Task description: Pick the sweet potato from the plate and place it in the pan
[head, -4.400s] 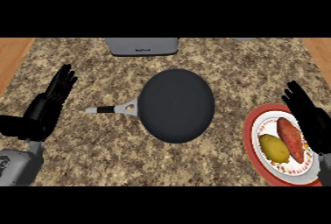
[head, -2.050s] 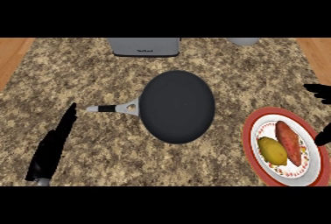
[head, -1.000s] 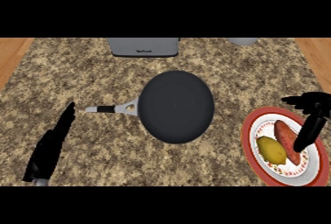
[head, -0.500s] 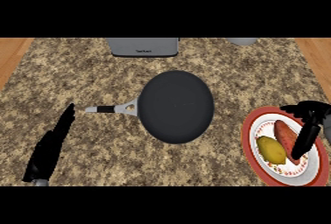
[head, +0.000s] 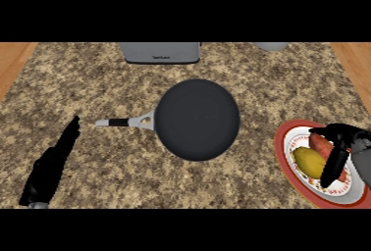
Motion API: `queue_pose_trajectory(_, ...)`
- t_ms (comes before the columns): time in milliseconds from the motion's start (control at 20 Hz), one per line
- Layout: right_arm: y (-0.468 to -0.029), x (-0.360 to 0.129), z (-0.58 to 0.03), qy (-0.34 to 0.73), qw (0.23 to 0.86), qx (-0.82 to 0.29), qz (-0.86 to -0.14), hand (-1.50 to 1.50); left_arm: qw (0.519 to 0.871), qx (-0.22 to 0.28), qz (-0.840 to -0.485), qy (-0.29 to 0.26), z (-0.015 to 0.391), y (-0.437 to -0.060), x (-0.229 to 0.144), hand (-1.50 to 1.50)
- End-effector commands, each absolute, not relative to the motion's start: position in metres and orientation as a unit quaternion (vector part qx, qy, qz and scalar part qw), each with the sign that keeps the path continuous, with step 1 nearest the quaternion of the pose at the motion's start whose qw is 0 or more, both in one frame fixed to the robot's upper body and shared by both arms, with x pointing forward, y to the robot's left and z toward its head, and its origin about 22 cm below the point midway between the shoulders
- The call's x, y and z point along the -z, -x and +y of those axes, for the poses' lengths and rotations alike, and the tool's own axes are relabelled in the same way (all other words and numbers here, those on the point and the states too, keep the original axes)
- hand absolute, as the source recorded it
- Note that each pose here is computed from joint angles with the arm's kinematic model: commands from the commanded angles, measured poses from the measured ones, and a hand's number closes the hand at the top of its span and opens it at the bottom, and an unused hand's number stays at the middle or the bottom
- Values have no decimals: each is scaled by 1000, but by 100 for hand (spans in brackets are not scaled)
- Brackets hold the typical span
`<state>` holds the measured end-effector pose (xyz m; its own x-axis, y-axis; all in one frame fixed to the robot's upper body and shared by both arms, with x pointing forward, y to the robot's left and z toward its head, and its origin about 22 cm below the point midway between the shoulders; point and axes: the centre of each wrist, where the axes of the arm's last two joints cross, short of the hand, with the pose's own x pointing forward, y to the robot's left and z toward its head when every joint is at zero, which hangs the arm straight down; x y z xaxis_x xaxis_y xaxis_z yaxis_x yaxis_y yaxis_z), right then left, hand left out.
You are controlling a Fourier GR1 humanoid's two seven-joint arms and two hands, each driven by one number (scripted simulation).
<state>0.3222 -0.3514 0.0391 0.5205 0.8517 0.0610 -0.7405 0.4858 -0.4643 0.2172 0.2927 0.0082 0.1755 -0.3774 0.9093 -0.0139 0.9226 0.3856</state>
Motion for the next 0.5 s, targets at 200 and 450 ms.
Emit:
queue_pose_trajectory(200,-329,-36,-364,191,855,-459,-152,-150,744,125,-637,-159,279,-223,-9,0)
queue_pose_trajectory(450,-338,-33,-352,184,860,-439,-184,150,745,120,-638,-153,287,-243,-15,0)
